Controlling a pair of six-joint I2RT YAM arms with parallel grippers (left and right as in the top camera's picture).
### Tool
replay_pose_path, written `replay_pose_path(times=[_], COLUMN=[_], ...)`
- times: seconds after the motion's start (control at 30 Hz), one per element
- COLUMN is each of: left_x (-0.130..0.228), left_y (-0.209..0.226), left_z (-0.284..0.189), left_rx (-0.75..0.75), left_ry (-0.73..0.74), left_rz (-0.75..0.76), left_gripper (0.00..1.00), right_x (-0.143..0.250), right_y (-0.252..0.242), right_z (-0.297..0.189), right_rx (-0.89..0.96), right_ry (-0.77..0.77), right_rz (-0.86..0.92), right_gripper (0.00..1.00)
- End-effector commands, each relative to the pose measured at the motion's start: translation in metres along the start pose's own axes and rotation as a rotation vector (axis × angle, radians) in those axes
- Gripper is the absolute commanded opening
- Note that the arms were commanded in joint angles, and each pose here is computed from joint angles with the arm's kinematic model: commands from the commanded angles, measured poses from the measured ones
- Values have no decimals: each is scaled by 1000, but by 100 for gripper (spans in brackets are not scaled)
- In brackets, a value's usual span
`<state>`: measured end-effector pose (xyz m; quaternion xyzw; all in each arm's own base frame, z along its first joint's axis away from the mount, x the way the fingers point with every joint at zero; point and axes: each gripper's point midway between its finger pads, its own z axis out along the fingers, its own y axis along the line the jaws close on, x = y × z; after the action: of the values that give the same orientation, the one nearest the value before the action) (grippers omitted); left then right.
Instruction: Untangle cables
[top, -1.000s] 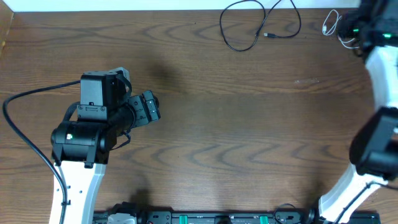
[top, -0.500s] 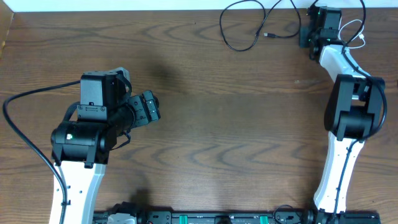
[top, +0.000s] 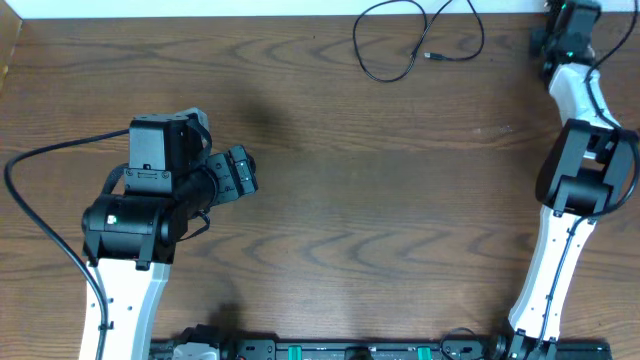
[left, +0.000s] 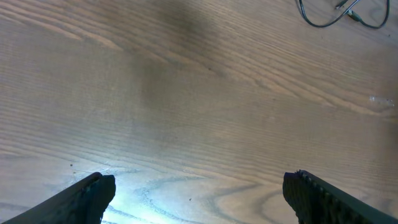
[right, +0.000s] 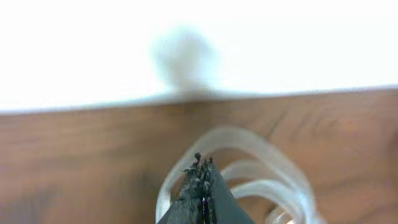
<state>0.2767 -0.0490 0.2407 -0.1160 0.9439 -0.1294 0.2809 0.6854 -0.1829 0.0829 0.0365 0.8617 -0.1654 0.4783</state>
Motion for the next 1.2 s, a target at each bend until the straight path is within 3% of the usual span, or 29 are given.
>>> replay_pose_path(times=[0.0, 0.13, 0.4, 0.83, 0.93, 1.0, 1.17], left_x=[-3, -3, -3, -3, -3, -3, -3], left_y=[1, 1, 1, 1, 1, 1, 1], left_z=[-2, -2, -2, -2, -2, -2, -2], left_rx=[-5, -5, -5, -5, -5, -5, -5], left_ry=[-10, -10, -10, -10, -10, -10, -10], left_rz=[6, 6, 6, 6, 6, 6, 6], left_gripper=[92, 92, 92, 92, 92, 92, 92], right_x=[-42, -55, -58, -46, -30, -15, 0], right_y=[1, 27, 157, 294, 329, 354, 393], right_z=[-11, -27, -98, -193, -209, -201, -200], right_rx=[3, -155, -870, -1288, -1295, -1155, -1008], right_ry=[-71, -40, 17, 119, 120, 144, 114], right_rz=[-43, -24, 100, 37, -93, -188, -323], right_gripper=[1, 1, 1, 1, 1, 1, 1])
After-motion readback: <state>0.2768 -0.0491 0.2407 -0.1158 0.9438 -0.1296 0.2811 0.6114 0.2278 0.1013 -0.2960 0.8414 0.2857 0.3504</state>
